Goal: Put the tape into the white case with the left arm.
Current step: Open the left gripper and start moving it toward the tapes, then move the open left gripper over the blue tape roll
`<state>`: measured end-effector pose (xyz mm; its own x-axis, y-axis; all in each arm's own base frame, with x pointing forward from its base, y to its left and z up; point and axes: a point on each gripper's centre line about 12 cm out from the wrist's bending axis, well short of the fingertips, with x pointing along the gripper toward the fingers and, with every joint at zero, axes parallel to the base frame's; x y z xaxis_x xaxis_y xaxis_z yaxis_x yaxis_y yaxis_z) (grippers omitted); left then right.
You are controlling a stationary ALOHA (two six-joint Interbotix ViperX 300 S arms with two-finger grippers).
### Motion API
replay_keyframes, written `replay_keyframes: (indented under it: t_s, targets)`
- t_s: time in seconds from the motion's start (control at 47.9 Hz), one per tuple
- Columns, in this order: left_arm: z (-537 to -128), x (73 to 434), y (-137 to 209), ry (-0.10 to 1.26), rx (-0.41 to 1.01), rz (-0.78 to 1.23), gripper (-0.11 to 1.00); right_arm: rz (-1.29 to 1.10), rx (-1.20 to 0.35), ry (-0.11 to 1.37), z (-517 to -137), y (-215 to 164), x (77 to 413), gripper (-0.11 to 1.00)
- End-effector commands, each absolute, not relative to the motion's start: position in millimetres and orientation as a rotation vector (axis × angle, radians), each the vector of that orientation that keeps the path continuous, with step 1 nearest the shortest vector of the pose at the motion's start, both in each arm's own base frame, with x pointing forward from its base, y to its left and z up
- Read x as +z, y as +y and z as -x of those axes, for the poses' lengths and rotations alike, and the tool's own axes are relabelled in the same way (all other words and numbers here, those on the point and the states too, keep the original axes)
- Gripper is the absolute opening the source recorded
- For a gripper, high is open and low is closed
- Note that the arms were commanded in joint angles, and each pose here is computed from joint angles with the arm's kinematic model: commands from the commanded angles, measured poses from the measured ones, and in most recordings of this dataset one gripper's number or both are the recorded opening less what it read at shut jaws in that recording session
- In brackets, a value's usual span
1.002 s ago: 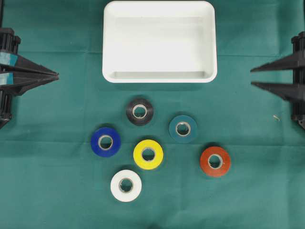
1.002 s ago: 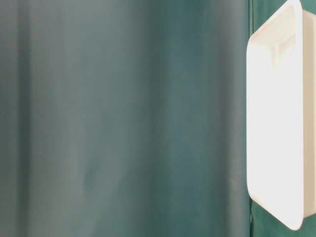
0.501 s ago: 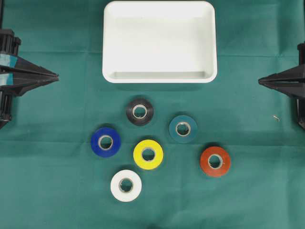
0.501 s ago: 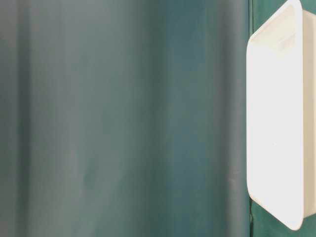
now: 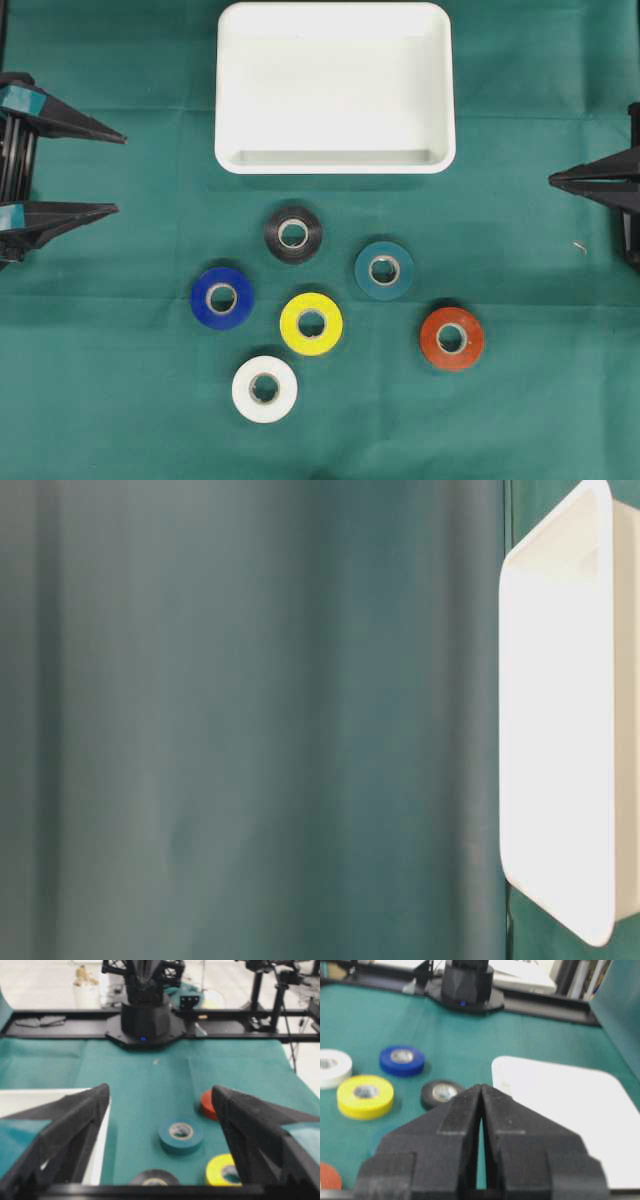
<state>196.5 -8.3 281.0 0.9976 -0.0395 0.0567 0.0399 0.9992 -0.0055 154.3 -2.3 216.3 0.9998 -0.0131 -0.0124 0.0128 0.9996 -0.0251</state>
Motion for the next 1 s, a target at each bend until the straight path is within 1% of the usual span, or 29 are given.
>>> replay_keyframes:
  t_s: [0.0,0.146,0.501,0.772,0.981]
  targets:
    - [-203,288,-10,-0.052,-0.046,0.007,0.99,0.035,-0.012,0.039,-155,-2,214,-0.09]
    - [-213,288,-10,-0.001,-0.046,0.005,0.99,0.035,-0.012,0.112,-152,-2,199,-0.09]
    - [-245,273,-12,0.204,-0.048,0.006,0.99,0.024,-0.013,0.221,-143,-2,168,-0.09]
    - [-270,262,-14,0.312,-0.048,0.002,0.99,-0.002,-0.014,0.232,-141,-2,162,-0.09]
    - [-290,249,-15,0.439,-0.05,-0.001,0.99,0.027,-0.006,0.249,-138,-2,155,-0.09]
